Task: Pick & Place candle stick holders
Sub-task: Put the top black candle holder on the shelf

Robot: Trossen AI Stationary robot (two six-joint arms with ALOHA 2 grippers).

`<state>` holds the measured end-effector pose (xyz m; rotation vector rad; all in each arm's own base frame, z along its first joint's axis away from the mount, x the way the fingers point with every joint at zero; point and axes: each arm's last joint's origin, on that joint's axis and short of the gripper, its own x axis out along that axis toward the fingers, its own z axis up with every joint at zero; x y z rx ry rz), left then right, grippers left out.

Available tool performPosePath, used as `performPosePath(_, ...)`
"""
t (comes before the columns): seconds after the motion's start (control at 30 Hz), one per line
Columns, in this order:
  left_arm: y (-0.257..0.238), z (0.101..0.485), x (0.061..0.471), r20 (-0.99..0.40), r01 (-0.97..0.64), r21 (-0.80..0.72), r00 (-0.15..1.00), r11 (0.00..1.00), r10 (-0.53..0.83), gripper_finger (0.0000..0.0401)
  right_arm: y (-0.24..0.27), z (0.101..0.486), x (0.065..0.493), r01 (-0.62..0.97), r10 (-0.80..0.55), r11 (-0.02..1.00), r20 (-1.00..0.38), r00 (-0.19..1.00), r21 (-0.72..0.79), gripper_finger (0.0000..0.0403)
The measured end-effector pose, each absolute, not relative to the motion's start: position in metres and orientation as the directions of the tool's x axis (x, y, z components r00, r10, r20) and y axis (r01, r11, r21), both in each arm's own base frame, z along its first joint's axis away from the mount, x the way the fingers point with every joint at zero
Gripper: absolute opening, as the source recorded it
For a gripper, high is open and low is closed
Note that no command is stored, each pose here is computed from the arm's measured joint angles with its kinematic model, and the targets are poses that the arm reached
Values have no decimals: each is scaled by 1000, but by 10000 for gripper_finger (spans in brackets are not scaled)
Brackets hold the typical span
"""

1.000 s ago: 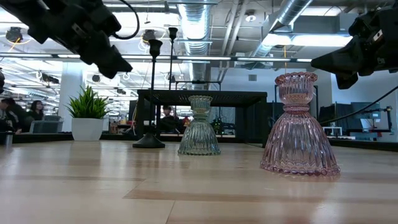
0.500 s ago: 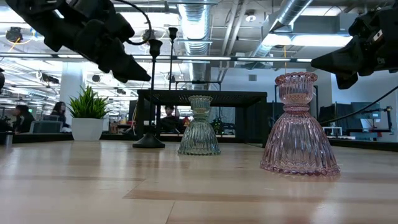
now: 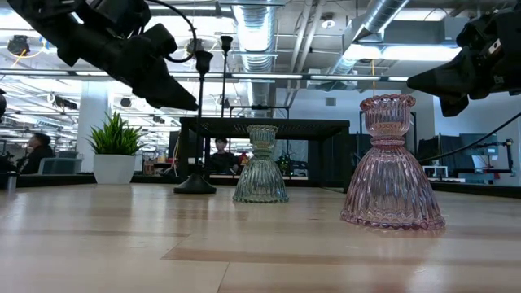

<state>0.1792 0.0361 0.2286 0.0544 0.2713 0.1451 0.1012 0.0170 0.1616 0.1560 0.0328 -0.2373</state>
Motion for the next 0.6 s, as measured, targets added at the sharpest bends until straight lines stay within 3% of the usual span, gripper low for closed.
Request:
performPosePath(0.37, 38, 232, 192, -167, -139, 33, 976, 990, 143, 192, 17, 162, 101, 237, -232, 961, -51, 971, 145, 0)
performPosePath(0.6, 41, 220, 203, -218, -142, 9, 966, 990, 141, 175, 17, 162, 101, 237, -232, 961, -51, 971, 145, 0)
